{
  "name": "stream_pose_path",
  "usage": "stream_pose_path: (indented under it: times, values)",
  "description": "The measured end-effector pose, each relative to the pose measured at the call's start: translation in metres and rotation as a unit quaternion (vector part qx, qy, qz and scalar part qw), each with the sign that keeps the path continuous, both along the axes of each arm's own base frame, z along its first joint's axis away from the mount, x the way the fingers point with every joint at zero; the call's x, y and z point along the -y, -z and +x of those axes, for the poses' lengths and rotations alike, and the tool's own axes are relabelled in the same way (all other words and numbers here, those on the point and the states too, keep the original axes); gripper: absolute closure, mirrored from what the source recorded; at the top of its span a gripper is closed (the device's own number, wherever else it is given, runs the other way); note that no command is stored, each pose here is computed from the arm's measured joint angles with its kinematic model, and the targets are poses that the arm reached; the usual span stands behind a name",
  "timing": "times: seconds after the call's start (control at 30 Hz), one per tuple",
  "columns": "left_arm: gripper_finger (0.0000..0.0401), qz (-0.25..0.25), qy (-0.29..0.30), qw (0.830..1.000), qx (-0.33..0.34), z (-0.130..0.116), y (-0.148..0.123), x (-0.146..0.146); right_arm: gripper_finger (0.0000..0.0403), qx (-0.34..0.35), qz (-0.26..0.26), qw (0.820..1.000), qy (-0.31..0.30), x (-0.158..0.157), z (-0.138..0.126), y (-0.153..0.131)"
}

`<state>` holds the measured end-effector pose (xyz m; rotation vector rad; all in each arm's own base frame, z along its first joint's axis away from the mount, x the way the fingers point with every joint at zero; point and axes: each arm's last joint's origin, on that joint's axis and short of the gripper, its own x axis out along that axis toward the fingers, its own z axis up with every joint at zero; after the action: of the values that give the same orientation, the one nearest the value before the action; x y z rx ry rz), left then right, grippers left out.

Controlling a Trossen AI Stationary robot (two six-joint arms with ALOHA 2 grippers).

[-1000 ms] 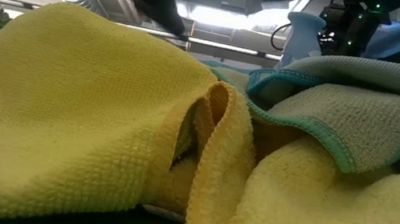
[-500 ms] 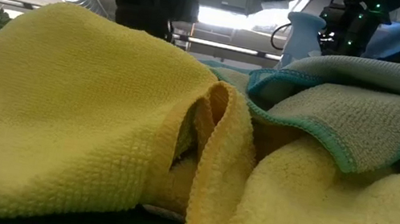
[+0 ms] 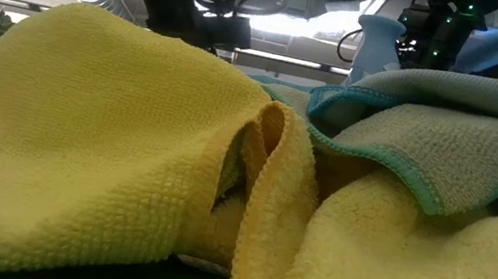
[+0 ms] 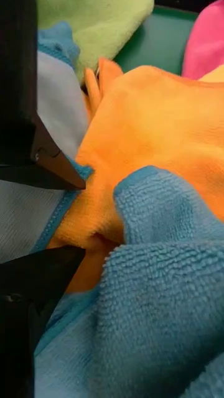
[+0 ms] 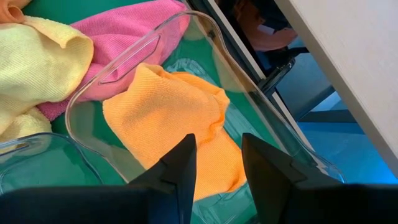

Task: Sort microfiber towel by color & place in baskets
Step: Put the orange microfiber towel into the top right transparent bin

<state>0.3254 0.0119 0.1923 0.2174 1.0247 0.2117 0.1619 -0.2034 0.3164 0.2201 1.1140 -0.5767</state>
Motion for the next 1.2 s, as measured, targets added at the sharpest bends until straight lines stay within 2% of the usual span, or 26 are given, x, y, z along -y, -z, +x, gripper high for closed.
stream_pose_path:
  times: [0.3,0.73,0.9,1.13,1.2]
  values:
    - [0.0248,0.018,0.028,0.999,0.037,0.0071,-0.0048,0.0051,0.0276,0.006,0.004,1.000,-0.004,-0.0003,0.0004,0.0000]
    - [0.0254,0.015,0.022,1.000,0.015,0.0036,-0.0023,0.0034,0.0276,0.007,0.005,1.000,-0.004,-0.0004,0.0004,-0.0003]
    - [0.0291,0.008,0.011,1.000,0.016,0.0030,-0.0019,0.0034,0.0276,0.007,0.005,1.000,-0.004,-0.0004,0.0004,-0.0003]
    - [0.0387,-0.002,0.011,1.000,0.018,0.0030,-0.0022,0.0038,0.0276,0.007,0.005,1.000,-0.004,-0.0004,0.0004,-0.0002]
    - [0.0394,-0.009,0.006,1.000,0.023,0.0017,-0.0050,0.0041,0.0276,0.007,0.005,1.000,-0.004,-0.0004,0.0004,-0.0002]
